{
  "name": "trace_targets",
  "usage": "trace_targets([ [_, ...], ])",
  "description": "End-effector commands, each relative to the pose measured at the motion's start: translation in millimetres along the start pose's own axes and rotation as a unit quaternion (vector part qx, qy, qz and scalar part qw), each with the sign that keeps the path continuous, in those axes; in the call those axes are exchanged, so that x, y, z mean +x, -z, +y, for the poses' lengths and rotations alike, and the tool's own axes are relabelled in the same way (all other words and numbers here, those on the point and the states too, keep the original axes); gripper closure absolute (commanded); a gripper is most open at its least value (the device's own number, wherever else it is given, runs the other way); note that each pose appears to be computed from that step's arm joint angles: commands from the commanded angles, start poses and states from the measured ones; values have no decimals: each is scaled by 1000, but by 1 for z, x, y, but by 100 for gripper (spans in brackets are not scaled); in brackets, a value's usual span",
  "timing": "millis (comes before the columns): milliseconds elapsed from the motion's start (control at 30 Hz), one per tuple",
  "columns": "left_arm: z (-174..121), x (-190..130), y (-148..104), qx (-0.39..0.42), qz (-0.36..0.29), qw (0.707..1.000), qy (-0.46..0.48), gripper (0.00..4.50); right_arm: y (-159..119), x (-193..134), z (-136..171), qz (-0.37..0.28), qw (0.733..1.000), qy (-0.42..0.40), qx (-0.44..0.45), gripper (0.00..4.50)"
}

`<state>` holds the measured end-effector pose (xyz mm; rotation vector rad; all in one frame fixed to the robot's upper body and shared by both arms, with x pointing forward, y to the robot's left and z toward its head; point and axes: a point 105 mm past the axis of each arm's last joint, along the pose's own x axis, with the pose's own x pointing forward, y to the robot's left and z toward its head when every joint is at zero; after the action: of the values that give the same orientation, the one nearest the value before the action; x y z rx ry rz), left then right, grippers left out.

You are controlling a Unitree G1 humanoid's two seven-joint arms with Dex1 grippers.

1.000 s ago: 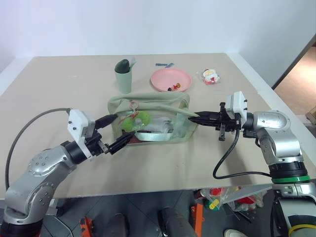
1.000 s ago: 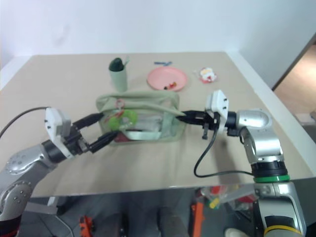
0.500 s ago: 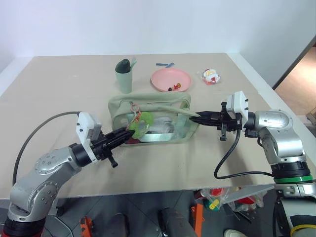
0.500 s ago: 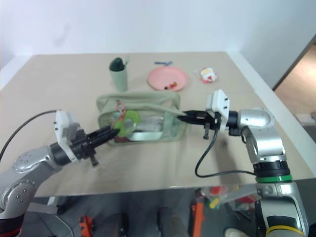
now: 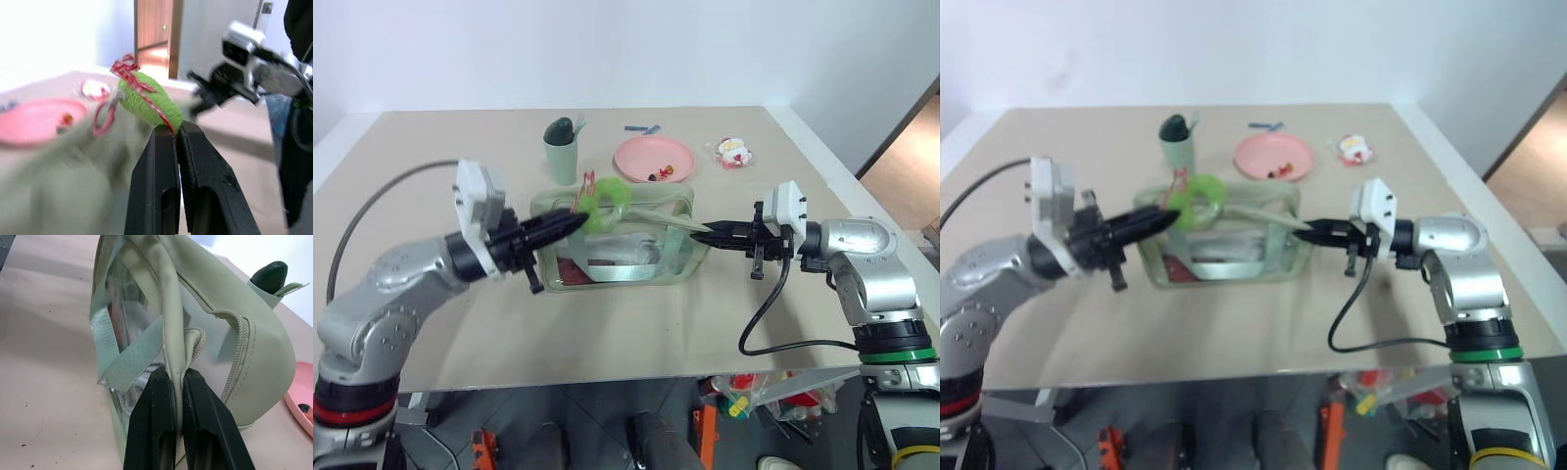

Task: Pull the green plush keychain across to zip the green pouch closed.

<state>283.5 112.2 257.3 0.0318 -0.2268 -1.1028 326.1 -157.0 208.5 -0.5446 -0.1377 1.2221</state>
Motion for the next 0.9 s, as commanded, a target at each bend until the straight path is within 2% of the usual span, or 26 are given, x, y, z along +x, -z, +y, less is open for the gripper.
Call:
trace_targets([
  [33, 4, 13, -5, 19, -15, 1000, 16, 441, -5, -4, -1, 9, 1000, 1, -18, 450],
  [300, 4, 48, 9, 39, 5, 998, 50, 441, -5, -4, 0, 11, 1000, 1, -21, 450],
  [500, 3, 51, 19, 38, 37, 996, 67, 441, -5, -5, 0, 13, 1000, 3, -23, 450],
  [600, 2, 49, 18, 42, 43, 996, 72, 347, -4, -5, 1, 14, 1000, 3, -22, 450],
  [733, -4, 40, 1, 53, 49, 993, 92, 210, -3, -3, 2, 14, 1000, 0, -22, 450],
  [767, -4, 38, -1, 56, 56, 992, 95, 201, -3, -2, 2, 14, 1000, -1, -22, 450],
  [800, -5, 33, -2, 62, 72, 990, 100, 131, -3, -2, 1, 14, 1000, -1, -22, 450],
  [900, -6, 17, -3, 68, 110, 986, 102, 71, -3, -1, 1, 13, 1000, -3, -23, 450],
])
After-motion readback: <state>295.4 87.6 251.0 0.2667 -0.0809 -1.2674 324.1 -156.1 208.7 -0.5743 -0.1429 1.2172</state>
